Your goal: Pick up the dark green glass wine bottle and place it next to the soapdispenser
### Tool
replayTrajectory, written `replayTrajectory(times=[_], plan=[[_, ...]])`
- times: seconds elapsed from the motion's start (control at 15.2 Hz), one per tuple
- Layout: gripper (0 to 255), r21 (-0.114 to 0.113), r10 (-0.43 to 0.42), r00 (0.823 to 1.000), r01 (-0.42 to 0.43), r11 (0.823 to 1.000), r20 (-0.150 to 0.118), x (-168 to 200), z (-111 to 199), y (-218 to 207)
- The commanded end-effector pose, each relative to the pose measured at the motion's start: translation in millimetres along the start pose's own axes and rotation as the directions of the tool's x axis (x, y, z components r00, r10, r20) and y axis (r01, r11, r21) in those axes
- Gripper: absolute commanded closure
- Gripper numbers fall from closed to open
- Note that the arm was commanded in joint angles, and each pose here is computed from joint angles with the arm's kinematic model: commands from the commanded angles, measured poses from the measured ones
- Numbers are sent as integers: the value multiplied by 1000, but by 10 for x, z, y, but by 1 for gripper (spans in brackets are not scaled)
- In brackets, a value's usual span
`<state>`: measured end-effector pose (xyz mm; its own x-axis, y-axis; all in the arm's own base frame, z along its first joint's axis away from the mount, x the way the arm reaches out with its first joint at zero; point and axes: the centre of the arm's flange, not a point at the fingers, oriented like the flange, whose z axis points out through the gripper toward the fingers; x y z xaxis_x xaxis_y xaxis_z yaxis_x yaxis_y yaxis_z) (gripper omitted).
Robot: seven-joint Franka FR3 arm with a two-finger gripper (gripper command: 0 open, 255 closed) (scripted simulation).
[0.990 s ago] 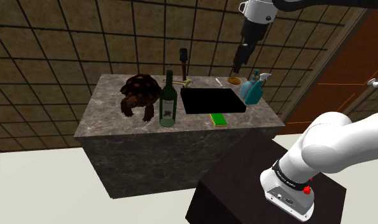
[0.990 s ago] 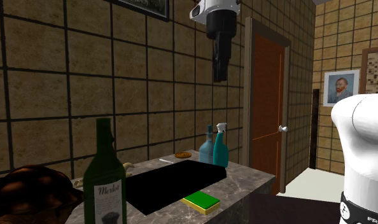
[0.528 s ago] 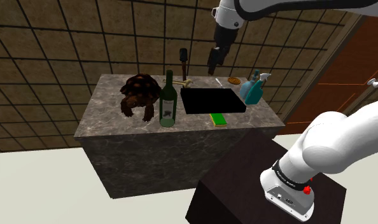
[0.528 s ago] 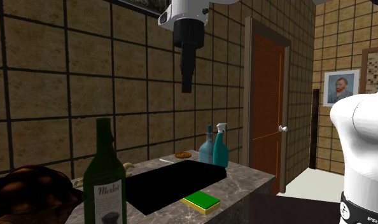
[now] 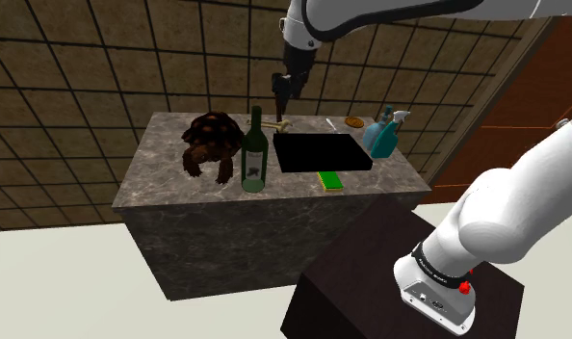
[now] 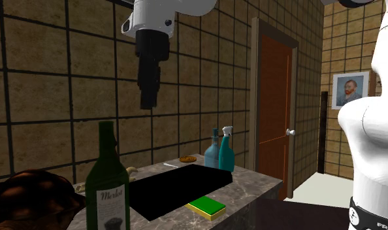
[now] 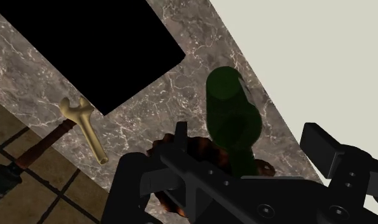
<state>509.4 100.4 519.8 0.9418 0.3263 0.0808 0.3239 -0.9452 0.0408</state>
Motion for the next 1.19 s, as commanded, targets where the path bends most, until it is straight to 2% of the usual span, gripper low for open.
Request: replayTrajectory(times=[0.0,0.26,0.79,1.12], plan=[[0,3,-17,1000,17,1000,-9,223,99,-76],[0,7,-51,998,51,999,-28,676,271,-205],[0,7,-52,998,52,999,-28,694,674,-211],[0,7,-52,998,52,999,-28,694,674,-211]])
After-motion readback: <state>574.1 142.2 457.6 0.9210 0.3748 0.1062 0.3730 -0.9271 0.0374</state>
